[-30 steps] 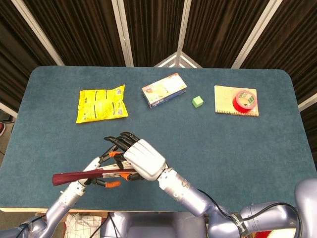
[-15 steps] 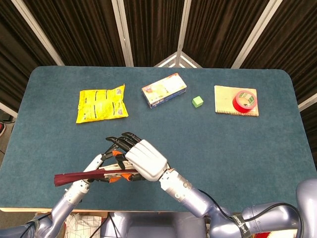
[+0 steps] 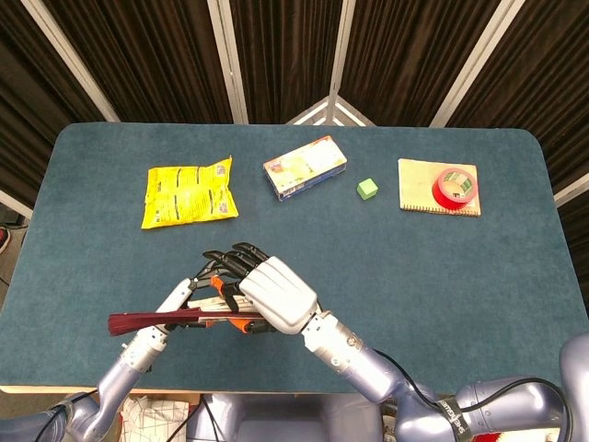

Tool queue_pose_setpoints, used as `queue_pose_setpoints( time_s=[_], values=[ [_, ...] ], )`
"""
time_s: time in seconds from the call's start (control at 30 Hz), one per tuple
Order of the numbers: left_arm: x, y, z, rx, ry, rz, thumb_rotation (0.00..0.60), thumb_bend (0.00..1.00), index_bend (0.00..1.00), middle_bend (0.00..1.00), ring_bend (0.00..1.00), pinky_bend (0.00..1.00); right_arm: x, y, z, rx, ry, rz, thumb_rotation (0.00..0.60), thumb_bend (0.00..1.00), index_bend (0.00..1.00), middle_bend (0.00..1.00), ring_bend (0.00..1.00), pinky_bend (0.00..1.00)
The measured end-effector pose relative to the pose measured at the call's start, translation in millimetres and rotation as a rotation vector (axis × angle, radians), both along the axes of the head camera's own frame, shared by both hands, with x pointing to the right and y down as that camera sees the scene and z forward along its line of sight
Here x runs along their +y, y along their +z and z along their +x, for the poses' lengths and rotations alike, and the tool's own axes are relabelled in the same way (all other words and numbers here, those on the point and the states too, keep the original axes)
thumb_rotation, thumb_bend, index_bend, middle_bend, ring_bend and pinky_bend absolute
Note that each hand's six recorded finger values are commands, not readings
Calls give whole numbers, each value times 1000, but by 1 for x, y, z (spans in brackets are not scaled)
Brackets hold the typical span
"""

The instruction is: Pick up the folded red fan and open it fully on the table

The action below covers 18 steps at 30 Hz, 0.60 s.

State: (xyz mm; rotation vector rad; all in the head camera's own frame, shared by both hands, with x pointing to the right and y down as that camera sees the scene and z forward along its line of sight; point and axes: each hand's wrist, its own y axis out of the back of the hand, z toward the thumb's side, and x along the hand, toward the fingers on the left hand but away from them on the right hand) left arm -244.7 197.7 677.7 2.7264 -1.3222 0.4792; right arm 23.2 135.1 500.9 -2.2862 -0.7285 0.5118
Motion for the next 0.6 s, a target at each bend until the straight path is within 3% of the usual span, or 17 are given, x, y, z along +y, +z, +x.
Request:
queue_pose_setpoints(
  time_s=[0.43,0.6],
  values=[
    [-18,-3,-34,-78,-41,75,600,654,671,247,0,133,-13,-3,21,11,46,12,600,412,798,148,202,151],
    [-27,-13,-56,-123,-38,146,600,644,665,236,0,131,-28,-5,41,47,87,47,600,411,802,149,201,151]
  ],
)
